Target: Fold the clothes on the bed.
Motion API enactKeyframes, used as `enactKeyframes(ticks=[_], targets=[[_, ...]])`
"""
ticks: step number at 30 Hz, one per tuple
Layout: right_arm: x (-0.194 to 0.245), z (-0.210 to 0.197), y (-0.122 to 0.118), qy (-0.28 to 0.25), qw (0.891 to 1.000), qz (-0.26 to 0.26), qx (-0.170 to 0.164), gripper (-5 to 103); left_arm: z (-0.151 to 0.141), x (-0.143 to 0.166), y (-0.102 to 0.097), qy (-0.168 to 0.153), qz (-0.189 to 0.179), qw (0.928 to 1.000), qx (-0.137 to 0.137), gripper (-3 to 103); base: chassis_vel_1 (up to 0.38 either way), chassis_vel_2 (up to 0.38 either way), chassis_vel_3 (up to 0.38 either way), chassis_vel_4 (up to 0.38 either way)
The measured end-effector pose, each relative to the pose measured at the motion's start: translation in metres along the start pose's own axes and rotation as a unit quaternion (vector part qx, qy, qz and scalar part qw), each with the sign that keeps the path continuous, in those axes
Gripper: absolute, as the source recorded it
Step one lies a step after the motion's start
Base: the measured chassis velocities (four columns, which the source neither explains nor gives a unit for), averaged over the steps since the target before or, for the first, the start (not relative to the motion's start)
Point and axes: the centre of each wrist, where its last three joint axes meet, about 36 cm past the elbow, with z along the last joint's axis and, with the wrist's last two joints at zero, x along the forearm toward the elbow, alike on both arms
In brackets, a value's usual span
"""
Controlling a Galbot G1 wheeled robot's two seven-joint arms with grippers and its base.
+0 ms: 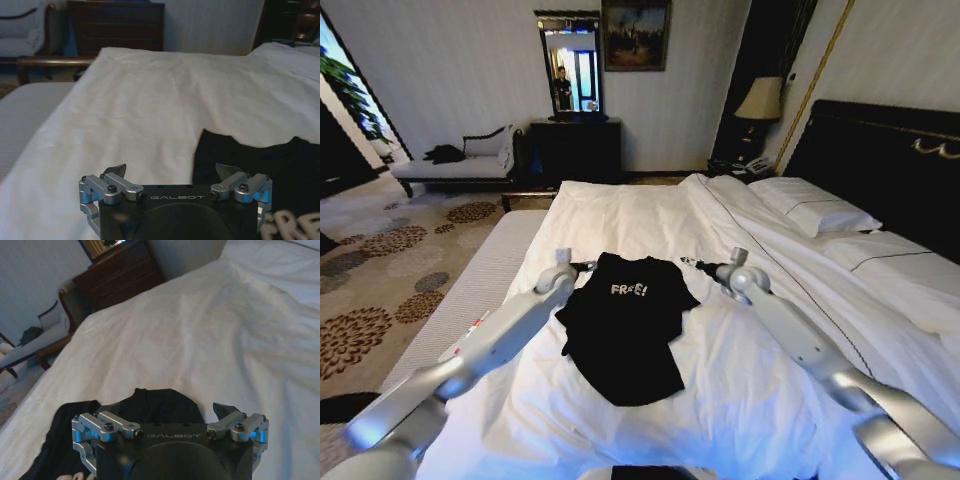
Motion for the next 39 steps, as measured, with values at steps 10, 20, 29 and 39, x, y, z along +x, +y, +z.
enactKeyframes(ticks=[10,20,29,39], targets=[[0.09,0.038,-0.004,-0.011,0.999,-0.016,0.028,100,0.051,0.071,0.041,-0.009,-0.005,0.9998,-0.017,100,0.0,0.0,0.0,0.0],[0.155,0.09,-0.006,0.007,0.999,-0.012,0.042,100,0.064,0.121,0.031,-0.038,0.063,0.9973,0.001,100,0.0,0.0,0.0,0.0],[0.199,0.135,0.016,0.027,0.999,-0.02,0.03,100,0.092,0.159,0.048,-0.021,0.061,0.9978,0.016,100,0.0,0.0,0.0,0.0],[0.214,0.182,0.007,0.061,0.998,0.021,0.019,100,0.143,0.214,0.033,0.021,0.082,0.9963,0.019,100,0.0,0.0,0.0,0.0]])
